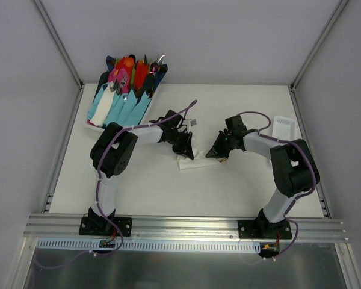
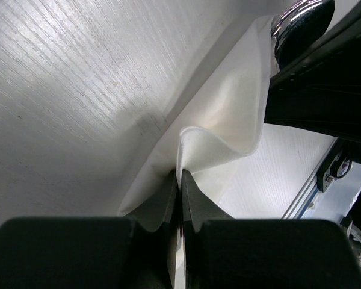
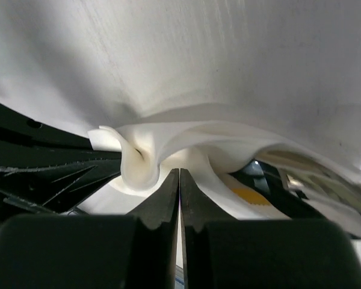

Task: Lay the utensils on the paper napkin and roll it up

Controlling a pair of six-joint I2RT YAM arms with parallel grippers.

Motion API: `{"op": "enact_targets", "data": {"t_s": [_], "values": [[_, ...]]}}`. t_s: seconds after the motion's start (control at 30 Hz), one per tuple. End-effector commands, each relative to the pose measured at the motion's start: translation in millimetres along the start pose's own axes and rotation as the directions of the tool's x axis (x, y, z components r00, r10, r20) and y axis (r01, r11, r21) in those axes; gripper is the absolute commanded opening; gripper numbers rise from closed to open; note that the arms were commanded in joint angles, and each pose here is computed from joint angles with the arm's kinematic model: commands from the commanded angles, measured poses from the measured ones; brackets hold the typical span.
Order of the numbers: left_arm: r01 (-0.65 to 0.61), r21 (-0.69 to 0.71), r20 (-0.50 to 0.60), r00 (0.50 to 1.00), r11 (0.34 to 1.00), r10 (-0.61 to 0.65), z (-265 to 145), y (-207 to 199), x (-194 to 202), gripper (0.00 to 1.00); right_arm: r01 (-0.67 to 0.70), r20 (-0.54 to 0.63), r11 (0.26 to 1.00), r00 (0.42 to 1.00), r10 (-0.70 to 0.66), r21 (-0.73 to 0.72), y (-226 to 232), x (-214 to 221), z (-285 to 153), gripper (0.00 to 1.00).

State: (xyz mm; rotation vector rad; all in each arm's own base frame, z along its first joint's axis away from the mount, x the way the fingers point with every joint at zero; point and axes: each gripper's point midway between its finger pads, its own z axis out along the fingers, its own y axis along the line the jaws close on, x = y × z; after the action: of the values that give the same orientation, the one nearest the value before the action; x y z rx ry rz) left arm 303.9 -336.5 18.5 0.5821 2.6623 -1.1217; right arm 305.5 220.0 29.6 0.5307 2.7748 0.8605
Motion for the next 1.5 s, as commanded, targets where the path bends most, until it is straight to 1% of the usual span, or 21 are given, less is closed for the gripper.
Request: {"op": "enact_targets", "data": {"t_s": [0.0,0.13,0.53,0.63,0.73,0.77,0.87,0.97,1.17,1.3,1.47], "values": [[0.033,-0.164,-0.074,0.996,0.986,-0.045,9,45,26,0.0,0.039,0.022,0.999,0.999,-0.039,0.011,2,0,-23,0.04],[0.027,-0.161,-0.075,0.996,0.987,-0.04,8,44,26,0.0,0.04,0.01,0.999,0.999,-0.04,0.019,-6,5,-24,0.0],[0.011,-0.139,-0.061,0.998,0.99,-0.02,5,36,18,0.0,0.011,-0.022,0.995,1.0,-0.009,0.096,-37,12,-1,0.0],[-0.014,-0.114,-0.044,0.999,0.993,0.009,-2,26,11,0.0,0.001,-0.021,0.993,1.0,0.001,0.114,-44,13,2,0.0],[-0.052,-0.101,0.0,0.999,0.994,0.053,-17,10,0,0.0,-0.012,-0.022,0.991,1.0,0.015,0.133,-51,14,3,0.0],[-0.075,-0.097,0.031,0.996,0.992,0.078,-27,2,-7,0.0,-0.016,-0.022,0.99,1.0,0.02,0.137,-53,14,3,0.0],[-0.106,-0.078,0.068,0.991,0.991,0.111,-43,-14,-12,0.0,-0.029,-0.019,0.989,0.999,0.032,0.147,-57,14,4,0.0],[-0.121,-0.036,0.082,0.989,0.992,0.123,-52,-29,-12,0.0,-0.043,-0.015,0.986,0.999,0.046,0.159,-61,14,4,0.0],[-0.133,0.035,0.052,0.99,0.991,0.131,-53,-45,2,0.0,-0.057,-0.018,0.985,0.998,0.061,0.163,-64,15,6,0.0],[-0.137,0.075,-0.003,0.991,0.988,0.137,-41,-48,20,0.0,-0.063,-0.015,0.984,0.998,0.067,0.165,-65,15,6,0.0],[-0.152,0.094,-0.037,0.987,0.984,0.156,-31,-56,35,0.0,-0.069,-0.011,0.984,0.997,0.072,0.165,-65,14,6,0.0]]}}
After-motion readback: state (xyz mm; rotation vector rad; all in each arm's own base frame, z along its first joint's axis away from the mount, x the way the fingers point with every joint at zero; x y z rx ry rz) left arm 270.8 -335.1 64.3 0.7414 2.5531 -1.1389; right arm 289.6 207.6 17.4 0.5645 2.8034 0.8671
